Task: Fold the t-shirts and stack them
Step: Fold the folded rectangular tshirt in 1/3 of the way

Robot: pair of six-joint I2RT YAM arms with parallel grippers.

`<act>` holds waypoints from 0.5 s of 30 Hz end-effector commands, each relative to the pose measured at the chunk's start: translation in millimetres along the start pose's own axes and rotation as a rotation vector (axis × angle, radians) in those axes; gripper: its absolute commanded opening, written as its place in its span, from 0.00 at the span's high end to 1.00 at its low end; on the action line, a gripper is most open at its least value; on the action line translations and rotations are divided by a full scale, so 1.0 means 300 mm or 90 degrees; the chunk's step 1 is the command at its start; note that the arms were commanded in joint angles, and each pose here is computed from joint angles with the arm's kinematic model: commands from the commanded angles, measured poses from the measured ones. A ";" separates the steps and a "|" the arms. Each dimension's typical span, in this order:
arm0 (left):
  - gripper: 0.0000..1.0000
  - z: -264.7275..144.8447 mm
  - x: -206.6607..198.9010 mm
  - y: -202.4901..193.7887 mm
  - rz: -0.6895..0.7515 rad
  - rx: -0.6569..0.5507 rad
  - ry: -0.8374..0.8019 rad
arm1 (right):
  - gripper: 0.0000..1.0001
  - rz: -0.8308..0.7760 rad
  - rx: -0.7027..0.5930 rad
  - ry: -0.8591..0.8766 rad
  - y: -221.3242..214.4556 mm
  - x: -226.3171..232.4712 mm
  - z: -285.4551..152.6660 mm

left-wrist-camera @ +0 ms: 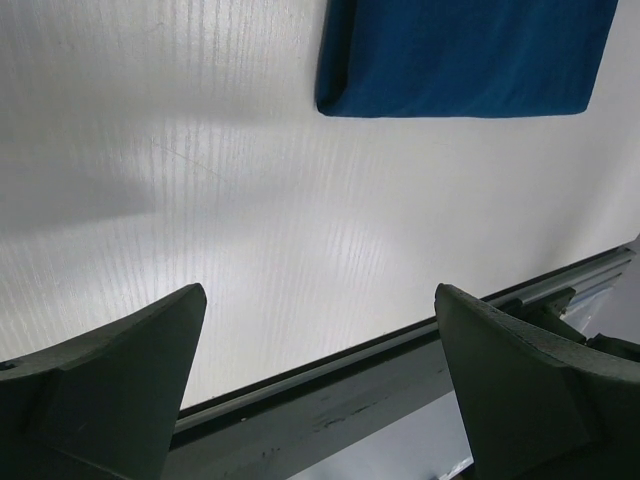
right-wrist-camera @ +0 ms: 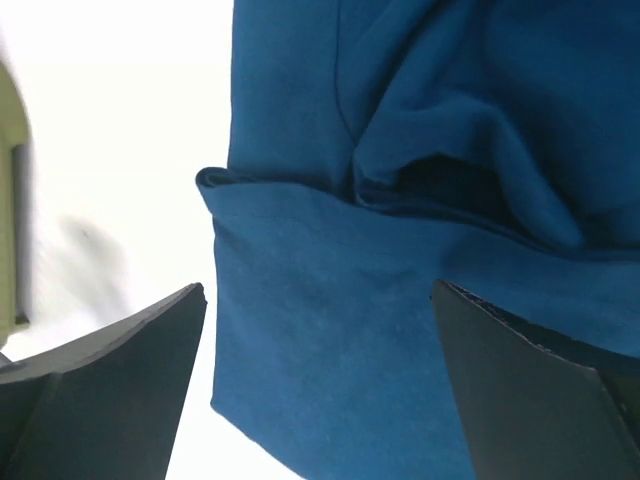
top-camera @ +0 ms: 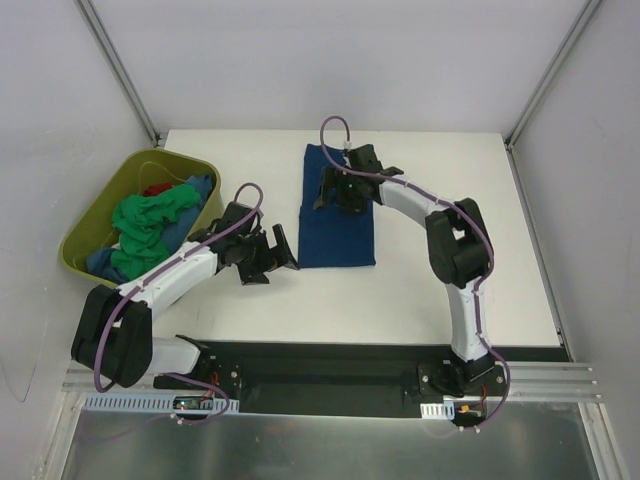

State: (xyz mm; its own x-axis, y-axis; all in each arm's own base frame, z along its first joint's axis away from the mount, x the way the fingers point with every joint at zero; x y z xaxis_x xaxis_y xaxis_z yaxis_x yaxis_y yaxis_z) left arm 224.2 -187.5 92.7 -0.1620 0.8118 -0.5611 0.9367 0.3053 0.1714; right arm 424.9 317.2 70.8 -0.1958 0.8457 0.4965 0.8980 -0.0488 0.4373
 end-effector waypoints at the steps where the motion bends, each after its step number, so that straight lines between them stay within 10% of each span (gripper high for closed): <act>1: 0.01 0.007 0.001 0.002 -0.005 0.003 0.004 | 0.01 -0.019 -0.076 0.021 0.068 0.073 -0.189; 9: 0.09 0.058 -0.043 0.101 0.017 -0.018 0.011 | 0.00 0.022 -0.080 -0.063 -0.193 -0.090 -0.435; 15: 0.39 0.154 -0.086 0.149 0.013 0.017 -0.008 | 0.00 0.094 -0.029 -0.076 -0.380 -0.203 -0.457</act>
State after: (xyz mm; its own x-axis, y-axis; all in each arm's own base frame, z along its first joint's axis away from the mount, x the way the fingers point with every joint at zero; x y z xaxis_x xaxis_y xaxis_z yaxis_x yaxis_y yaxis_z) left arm 263.8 -203.4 76.1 -0.1769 0.8271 -0.5335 0.9436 0.2966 0.1470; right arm 295.0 212.7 107.6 -0.0856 0.8833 0.4609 0.8810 -0.1489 0.4491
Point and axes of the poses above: each gripper's point midway between its finger pads, its own z axis out along the fingers, its own x axis along the line the jaws close on, y = z × x, the point moved 1 cm from there along -z, back along the fingers
